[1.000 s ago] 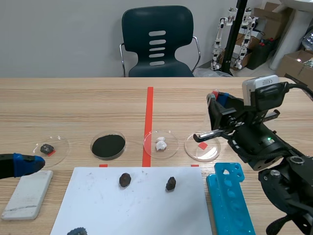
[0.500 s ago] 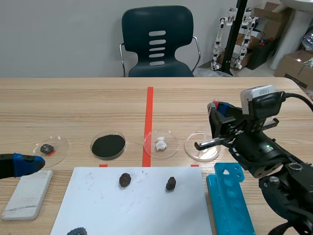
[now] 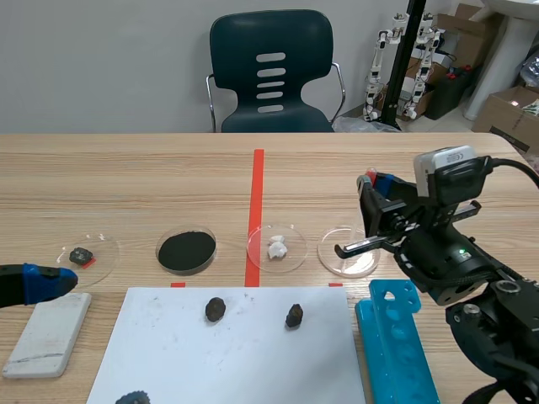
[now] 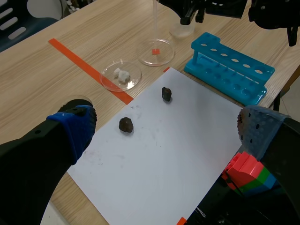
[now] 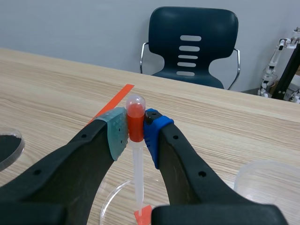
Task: Draw acid from the petri dish
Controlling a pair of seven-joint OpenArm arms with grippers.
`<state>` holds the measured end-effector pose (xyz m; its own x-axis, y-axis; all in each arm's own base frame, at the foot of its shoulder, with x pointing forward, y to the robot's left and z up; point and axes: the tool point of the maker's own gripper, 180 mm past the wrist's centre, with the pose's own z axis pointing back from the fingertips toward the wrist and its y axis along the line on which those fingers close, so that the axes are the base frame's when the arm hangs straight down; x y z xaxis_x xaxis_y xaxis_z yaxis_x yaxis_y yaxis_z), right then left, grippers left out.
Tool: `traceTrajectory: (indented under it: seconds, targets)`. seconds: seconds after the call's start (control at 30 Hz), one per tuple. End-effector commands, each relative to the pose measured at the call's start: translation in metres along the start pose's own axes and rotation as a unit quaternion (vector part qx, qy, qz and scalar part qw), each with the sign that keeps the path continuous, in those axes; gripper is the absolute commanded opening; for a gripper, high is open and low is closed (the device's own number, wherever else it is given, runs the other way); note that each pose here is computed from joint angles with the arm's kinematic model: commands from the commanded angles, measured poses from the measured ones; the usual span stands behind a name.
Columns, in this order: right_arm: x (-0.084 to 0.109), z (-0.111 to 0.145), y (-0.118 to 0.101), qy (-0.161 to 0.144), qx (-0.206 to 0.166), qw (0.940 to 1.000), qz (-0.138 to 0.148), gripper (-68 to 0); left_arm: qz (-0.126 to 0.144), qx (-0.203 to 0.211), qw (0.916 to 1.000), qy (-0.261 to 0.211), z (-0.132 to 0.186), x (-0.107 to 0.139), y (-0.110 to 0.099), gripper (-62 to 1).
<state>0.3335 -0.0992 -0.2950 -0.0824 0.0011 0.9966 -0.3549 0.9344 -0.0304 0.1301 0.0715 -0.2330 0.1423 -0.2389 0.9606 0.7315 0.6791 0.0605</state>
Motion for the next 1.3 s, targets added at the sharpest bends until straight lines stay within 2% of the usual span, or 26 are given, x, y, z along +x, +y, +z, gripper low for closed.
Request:
traceTrajectory:
  seconds: [0.0,1.27]
  targets:
    - [0.0119,-0.0065,-0.0031,-0.023,-0.003,0.9997,0.000,-58.2,0.005,0.000,0.9999,-0.015,-0.0002,0.0072,-0.0016,1.4]
    - [0.0050,-0.0056,0.0005,-0.010,0.003,0.9999,0.001,-58.2,0.005,0.000,0.9999,-0.015,-0.0002,0.0072,-0.0016,1.4]
